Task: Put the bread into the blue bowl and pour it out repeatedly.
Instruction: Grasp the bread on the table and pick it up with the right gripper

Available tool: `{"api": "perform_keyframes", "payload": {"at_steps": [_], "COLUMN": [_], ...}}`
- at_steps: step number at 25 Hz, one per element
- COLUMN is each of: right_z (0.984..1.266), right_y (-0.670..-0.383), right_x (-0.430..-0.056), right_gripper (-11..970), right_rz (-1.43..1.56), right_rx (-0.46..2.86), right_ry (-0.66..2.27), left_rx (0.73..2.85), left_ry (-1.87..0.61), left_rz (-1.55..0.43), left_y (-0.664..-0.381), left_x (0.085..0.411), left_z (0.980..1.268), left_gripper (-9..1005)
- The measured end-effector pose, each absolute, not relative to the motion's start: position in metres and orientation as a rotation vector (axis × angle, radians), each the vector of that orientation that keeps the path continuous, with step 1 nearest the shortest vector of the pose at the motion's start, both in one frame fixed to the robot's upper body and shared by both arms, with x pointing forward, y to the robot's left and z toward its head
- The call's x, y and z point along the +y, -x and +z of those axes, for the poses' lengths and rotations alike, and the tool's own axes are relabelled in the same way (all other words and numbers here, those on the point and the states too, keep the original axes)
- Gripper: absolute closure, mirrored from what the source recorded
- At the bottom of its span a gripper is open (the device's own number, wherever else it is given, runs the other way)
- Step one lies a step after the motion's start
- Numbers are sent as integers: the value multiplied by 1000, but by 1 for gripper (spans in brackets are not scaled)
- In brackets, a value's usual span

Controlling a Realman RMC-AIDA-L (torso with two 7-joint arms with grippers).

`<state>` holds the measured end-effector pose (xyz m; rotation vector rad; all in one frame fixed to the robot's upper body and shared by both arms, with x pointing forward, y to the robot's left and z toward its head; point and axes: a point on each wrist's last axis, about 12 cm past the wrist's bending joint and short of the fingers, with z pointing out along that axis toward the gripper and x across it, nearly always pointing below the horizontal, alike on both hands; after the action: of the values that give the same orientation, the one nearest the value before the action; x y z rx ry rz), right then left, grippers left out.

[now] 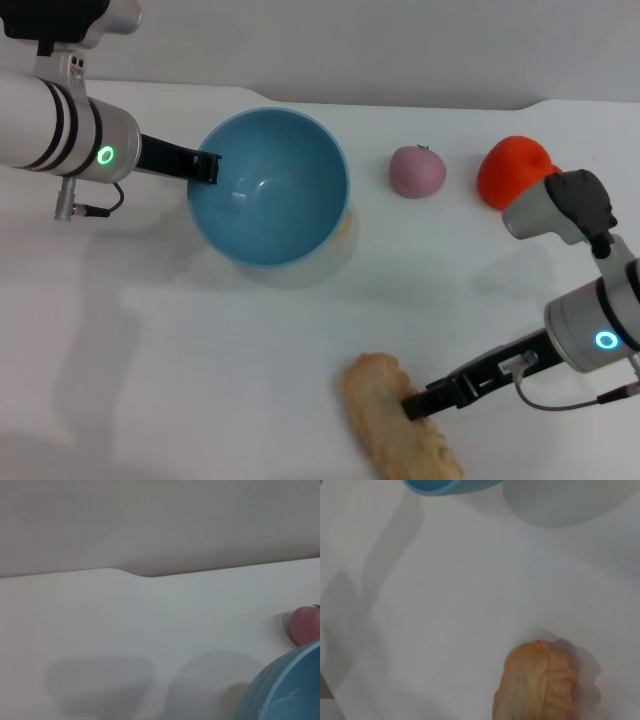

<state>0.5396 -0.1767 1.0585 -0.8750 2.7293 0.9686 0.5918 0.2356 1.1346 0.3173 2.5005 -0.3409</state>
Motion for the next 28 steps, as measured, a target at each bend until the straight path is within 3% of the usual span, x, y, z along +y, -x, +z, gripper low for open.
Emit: {"api": "perform_keyframes", "payload": {"at_steps": [28], "right_z": [1058], "right_y": [-538], "right_x": [-119], "right_gripper": [551], "right_rz": [989], "right_rx": [2636], "right_ry": [1059], "left_rx": [2492], "left_ry": [-316], "left_rz": [-333], "left_y": [-594], "left_x": [236], "left_z": [1135], "left_gripper": [979]}}
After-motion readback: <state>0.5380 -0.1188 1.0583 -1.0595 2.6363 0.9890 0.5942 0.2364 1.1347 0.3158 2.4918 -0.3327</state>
